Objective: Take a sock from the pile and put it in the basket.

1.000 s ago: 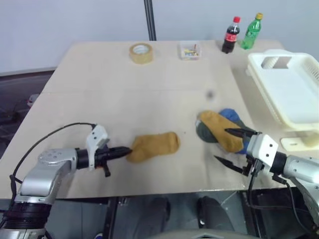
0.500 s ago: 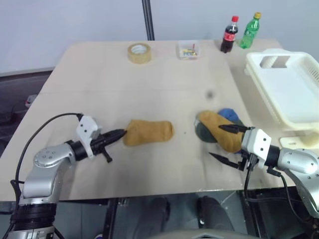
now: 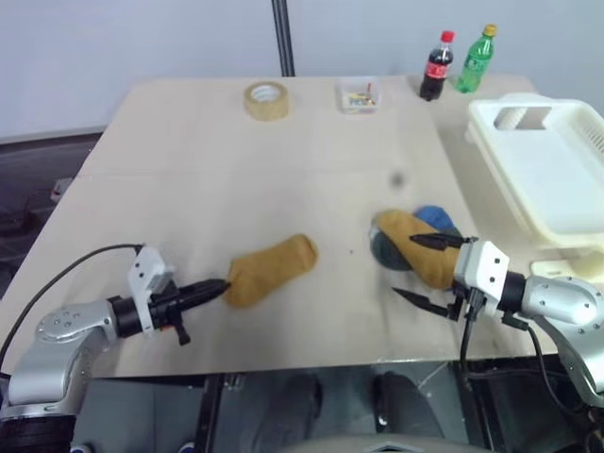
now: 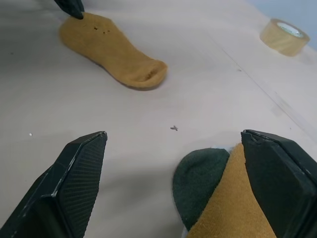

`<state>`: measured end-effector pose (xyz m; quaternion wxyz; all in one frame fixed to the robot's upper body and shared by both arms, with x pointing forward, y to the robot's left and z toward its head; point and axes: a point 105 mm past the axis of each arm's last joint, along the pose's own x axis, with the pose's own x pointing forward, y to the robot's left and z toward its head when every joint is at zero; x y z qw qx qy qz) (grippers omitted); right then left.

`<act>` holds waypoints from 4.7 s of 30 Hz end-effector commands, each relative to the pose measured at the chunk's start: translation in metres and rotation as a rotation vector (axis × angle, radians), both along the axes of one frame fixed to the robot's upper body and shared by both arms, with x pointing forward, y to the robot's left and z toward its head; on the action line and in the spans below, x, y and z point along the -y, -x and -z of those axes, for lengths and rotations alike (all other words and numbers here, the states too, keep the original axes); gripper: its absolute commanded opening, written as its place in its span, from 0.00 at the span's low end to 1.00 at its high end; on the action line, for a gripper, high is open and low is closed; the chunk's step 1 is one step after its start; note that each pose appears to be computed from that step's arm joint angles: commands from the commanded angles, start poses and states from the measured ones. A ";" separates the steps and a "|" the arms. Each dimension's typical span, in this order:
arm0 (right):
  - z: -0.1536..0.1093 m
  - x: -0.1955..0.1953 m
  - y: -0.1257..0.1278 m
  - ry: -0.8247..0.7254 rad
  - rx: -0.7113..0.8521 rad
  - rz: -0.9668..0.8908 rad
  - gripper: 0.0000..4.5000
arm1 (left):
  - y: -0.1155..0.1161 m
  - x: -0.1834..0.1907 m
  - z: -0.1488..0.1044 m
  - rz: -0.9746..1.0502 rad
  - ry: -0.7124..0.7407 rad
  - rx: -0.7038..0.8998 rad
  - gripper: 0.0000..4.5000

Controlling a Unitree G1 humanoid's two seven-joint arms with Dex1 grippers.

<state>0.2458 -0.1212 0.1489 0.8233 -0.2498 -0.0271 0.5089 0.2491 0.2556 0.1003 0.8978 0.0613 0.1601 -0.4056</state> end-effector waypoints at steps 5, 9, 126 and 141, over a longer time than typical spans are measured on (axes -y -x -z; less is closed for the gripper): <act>0.001 -0.021 -0.009 -0.048 -0.035 -0.075 1.00 | -0.006 -0.007 -0.021 -0.071 0.045 0.083 0.61; -0.002 -0.040 -0.022 -0.078 -0.043 -0.129 1.00 | 0.002 -0.005 -0.023 -0.108 0.102 0.079 0.61; -0.006 -0.027 -0.023 -0.063 -0.059 0.264 0.61 | -0.044 0.073 -0.059 0.147 0.095 0.043 0.65; -0.005 0.018 -0.025 -0.039 0.028 0.487 0.61 | -0.155 0.223 -0.042 0.236 0.041 0.034 0.65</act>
